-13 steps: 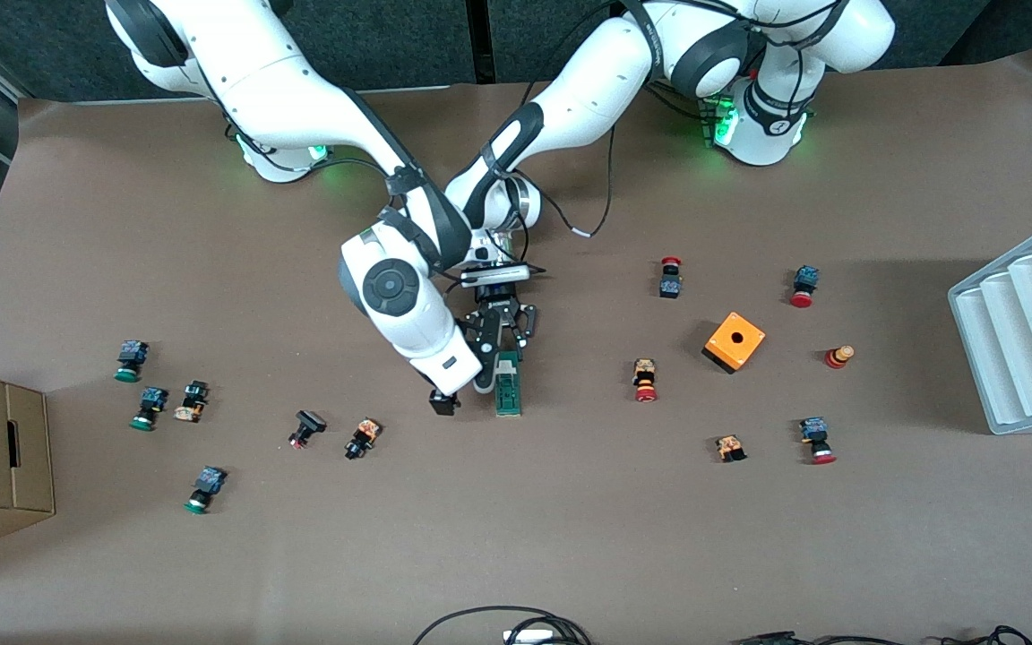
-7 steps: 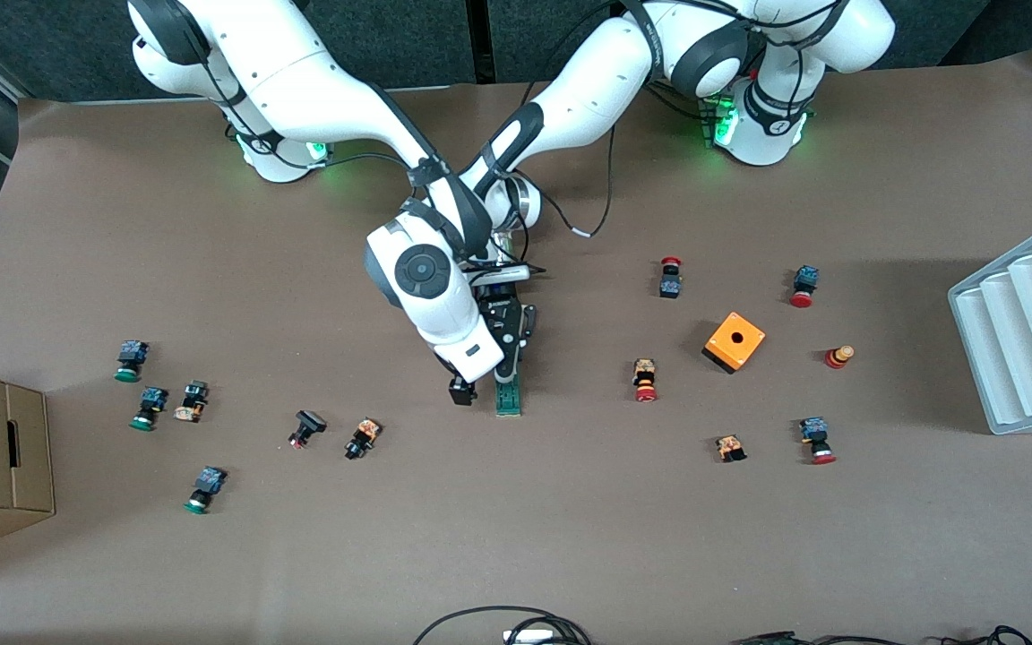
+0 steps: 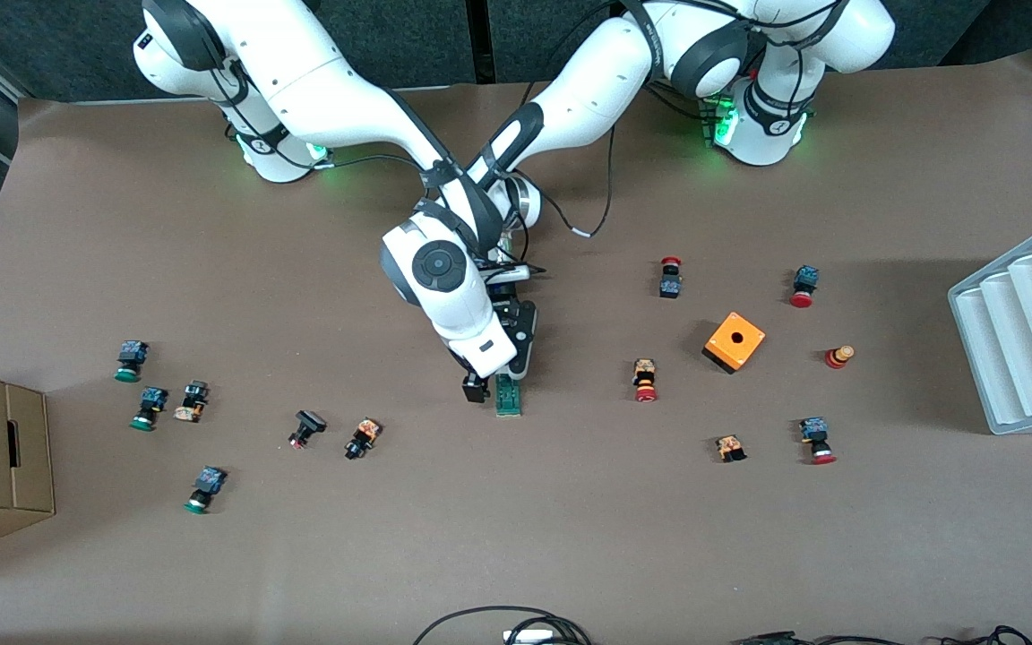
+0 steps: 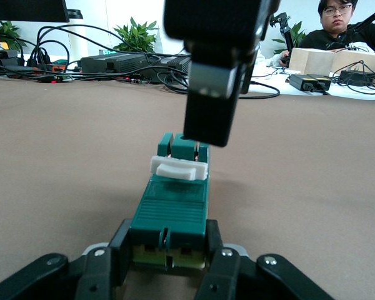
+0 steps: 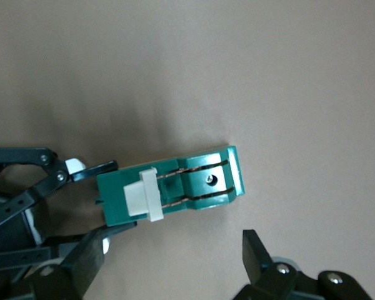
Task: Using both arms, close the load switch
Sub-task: 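Press the white lever down with the right gripper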
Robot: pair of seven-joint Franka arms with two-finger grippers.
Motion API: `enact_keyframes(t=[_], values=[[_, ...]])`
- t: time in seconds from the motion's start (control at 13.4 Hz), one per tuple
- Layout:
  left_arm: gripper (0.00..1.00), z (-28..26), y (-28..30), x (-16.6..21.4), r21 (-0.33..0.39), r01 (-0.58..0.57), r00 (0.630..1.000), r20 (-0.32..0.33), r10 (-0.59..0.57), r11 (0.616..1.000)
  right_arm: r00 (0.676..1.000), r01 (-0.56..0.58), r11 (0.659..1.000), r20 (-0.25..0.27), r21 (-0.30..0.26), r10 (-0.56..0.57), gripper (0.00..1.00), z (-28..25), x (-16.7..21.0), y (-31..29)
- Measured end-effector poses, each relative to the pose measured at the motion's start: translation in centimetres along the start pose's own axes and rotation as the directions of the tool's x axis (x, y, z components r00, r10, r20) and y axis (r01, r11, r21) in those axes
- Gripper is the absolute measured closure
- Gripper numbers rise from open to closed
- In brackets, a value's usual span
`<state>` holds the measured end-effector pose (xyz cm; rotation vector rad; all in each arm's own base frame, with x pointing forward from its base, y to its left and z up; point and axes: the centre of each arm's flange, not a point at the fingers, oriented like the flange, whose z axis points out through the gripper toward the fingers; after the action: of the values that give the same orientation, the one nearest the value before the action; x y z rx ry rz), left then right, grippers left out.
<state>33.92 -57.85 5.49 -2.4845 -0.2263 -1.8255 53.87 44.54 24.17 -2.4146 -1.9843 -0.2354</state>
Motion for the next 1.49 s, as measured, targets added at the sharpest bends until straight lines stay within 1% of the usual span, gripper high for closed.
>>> enact_keyframes(t=[0.9,1.49], values=[[0.5,0.0,0.0,0.0,0.0,0.0,1.0,0.0,0.0,1.0,1.0,0.002,0.999,-0.021,-0.032,-0.003,0.01,2.3,0.1,0.1],[0.5,0.0,0.0,0.0,0.0,0.0,1.0,0.0,0.0,1.0,1.0,0.007,0.999,-0.022,-0.036,-0.008,0.01,2.6,0.3,-0.1]])
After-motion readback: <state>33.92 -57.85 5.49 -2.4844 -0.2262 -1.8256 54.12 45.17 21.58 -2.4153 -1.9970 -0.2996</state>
